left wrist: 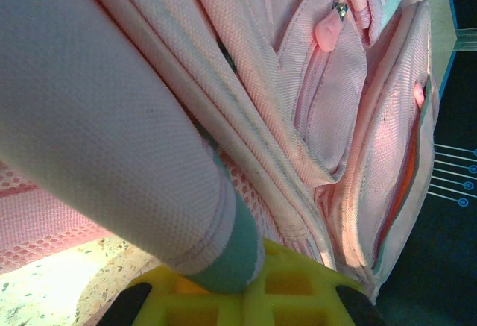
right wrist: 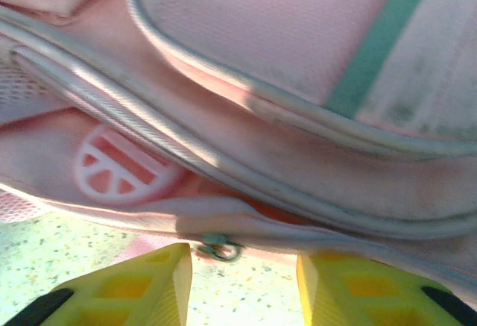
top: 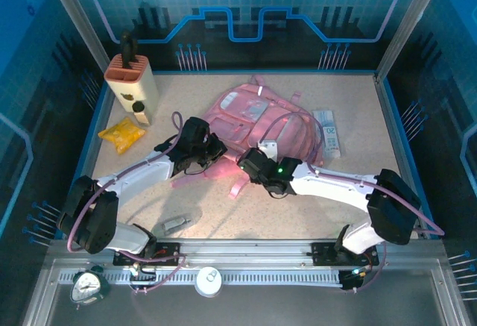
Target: Pack the student bag
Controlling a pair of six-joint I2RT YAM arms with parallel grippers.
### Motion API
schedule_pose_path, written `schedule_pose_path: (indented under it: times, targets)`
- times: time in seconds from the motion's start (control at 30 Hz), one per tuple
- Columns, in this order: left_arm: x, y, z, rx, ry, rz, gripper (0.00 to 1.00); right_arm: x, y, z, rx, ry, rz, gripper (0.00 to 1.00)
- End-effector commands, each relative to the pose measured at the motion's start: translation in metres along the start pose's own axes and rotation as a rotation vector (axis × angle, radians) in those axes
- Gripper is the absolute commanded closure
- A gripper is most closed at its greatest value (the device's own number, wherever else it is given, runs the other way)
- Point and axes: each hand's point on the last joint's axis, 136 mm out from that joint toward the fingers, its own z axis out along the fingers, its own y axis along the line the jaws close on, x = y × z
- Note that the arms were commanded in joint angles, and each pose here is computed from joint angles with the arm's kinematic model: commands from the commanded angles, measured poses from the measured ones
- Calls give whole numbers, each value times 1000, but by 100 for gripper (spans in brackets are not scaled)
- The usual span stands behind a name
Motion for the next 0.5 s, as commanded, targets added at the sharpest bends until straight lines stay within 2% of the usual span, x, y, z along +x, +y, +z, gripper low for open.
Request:
schedule_pose_path:
  times: [0.0,0.2,0.47]
  targets:
    - [2,-22,-14,82,-3,32,100,2,10,5,-14,46,-71,58]
    - [2,-22,-14,81,-5,35,100,8,12,7,1,80,-98,63]
    - [3,-22,-14,86,-1,35,100,9,3,10,64,89,-41,63]
